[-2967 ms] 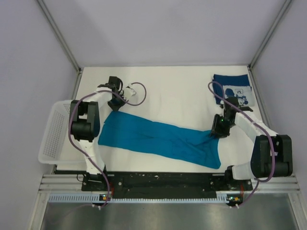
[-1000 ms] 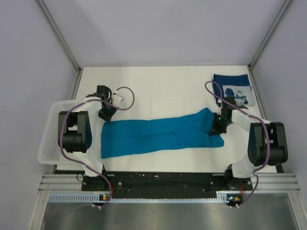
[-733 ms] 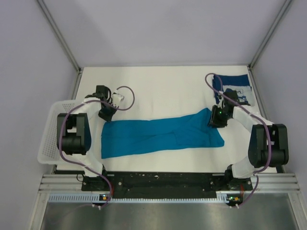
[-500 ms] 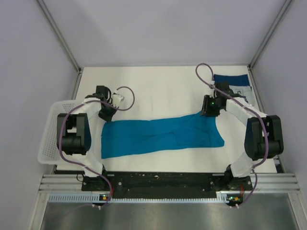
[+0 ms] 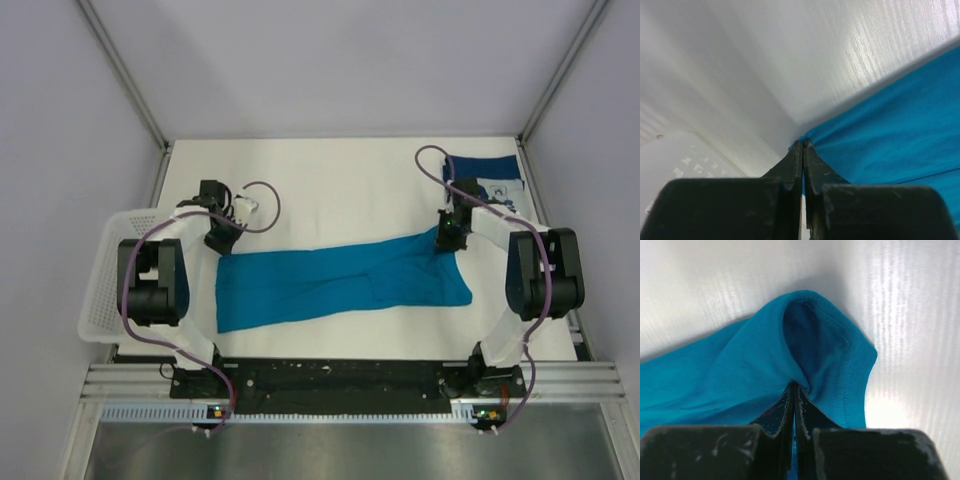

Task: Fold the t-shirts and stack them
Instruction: Fold the other side of the tshirt into a rectangle, then rotate the tshirt 80 degrees

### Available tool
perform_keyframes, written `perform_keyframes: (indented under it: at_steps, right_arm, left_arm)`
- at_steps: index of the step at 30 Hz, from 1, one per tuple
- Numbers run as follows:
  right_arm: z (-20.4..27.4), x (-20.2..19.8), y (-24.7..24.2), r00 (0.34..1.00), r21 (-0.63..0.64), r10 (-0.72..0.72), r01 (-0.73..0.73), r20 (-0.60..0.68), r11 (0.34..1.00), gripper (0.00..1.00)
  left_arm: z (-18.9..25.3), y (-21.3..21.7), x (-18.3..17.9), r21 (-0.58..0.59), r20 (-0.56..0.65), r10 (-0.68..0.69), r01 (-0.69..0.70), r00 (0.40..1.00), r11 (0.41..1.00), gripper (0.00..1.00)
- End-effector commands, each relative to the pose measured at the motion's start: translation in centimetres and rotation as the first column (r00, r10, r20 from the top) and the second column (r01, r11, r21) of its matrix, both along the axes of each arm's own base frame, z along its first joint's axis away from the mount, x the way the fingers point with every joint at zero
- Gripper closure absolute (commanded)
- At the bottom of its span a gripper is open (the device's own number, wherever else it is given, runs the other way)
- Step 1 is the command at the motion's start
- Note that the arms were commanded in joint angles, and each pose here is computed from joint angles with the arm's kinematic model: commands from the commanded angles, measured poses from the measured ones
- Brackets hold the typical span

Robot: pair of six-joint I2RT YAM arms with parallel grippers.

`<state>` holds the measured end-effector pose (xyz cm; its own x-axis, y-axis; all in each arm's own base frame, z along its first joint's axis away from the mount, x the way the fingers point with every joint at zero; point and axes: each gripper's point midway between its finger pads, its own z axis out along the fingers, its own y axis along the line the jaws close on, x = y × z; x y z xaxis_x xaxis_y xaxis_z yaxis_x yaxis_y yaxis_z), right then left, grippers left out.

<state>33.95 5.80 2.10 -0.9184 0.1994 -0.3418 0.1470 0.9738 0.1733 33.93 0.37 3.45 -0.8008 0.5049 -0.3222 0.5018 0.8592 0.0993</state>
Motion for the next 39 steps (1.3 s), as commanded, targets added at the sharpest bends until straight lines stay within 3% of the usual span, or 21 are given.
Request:
perform_keyframes:
  at_steps: [1, 7, 10, 14, 18, 21, 26, 33, 36, 37, 39]
  right_arm:
    - [-0.9, 0.1, -3.2, 0.997, -0.075, -0.074, 0.073, -0.014, 0.995, 1.0]
    - [-0.3, 0.9, -3.7, 0.997, -0.077, -0.081, 0.081, 0.002, 0.994, 0.99]
    - [0.6, 1.6, -2.9, 0.999, -0.043, -0.037, 0.038, 0.021, 0.998, 0.84]
    - [3.5, 2.6, -2.5, 0.996, -0.034, 0.016, -0.013, 0.084, 0.999, 0.76]
    - [6.6, 3.6, -1.5, 0.988, 0.012, 0.045, -0.047, 0.15, 0.999, 0.67]
    - [7.0, 4.2, -1.8, 0.987, -0.002, 0.026, -0.026, 0.155, 1.0, 0.59]
    - [4.3, 5.5, -2.5, 0.996, -0.021, -0.019, 0.021, 0.082, 1.0, 0.59]
    - [1.1, 5.8, -3.5, 0.999, -0.048, -0.041, 0.041, 0.002, 0.998, 0.61]
    - [0.3, 5.7, -2.9, 1.0, -0.012, 0.009, -0.009, -0.01, 1.0, 0.8]
    - [0.1, 5.6, -2.9, 1.0, -0.007, 0.009, -0.009, -0.016, 1.0, 0.88]
    - [-0.2, 5.3, -3.2, 1.0, -0.018, -0.008, 0.008, -0.019, 1.0, 0.96]
  left_arm:
    - [1.1, 0.5, 0.2, 0.025, 0.05, 0.015, -0.016, 0.999, 1.0, 1.0]
    - [1.3, -0.2, -0.3, -0.013, 0.05, -0.005, 0.006, 0.999, 1.0, 1.0]
    - [1.5, -0.9, -0.8, -0.052, 0.043, -0.042, 0.044, 0.998, 0.998, 1.0]
    - [3.0, -1.6, -0.7, -0.081, 0.054, -0.058, 0.063, 0.997, 0.995, 0.74]
    - [5.0, -2.5, -0.5, -0.12, 0.071, -0.119, 0.127, 0.99, 0.985, 0.6]
    - [5.4, -2.5, -0.2, -0.103, 0.065, -0.132, 0.138, 0.989, 0.985, 0.58]
    - [4.2, -3.6, 0.5, -0.066, 0.056, -0.175, 0.179, 0.983, 0.982, 0.58]
    - [2.4, -4.4, 2.2, -0.017, 0.097, -0.292, 0.295, 0.951, 0.955, 0.44]
    - [0.7, -5.3, 1.2, -0.056, 0.078, -0.36, 0.365, 0.93, 0.929, 0.45]
    - [-0.1, -5.2, 0.8, -0.054, 0.059, -0.364, 0.367, 0.929, 0.928, 0.51]
    - [-1.5, -4.9, 0.3, -0.049, 0.018, -0.341, 0.342, 0.94, 0.939, 0.85]
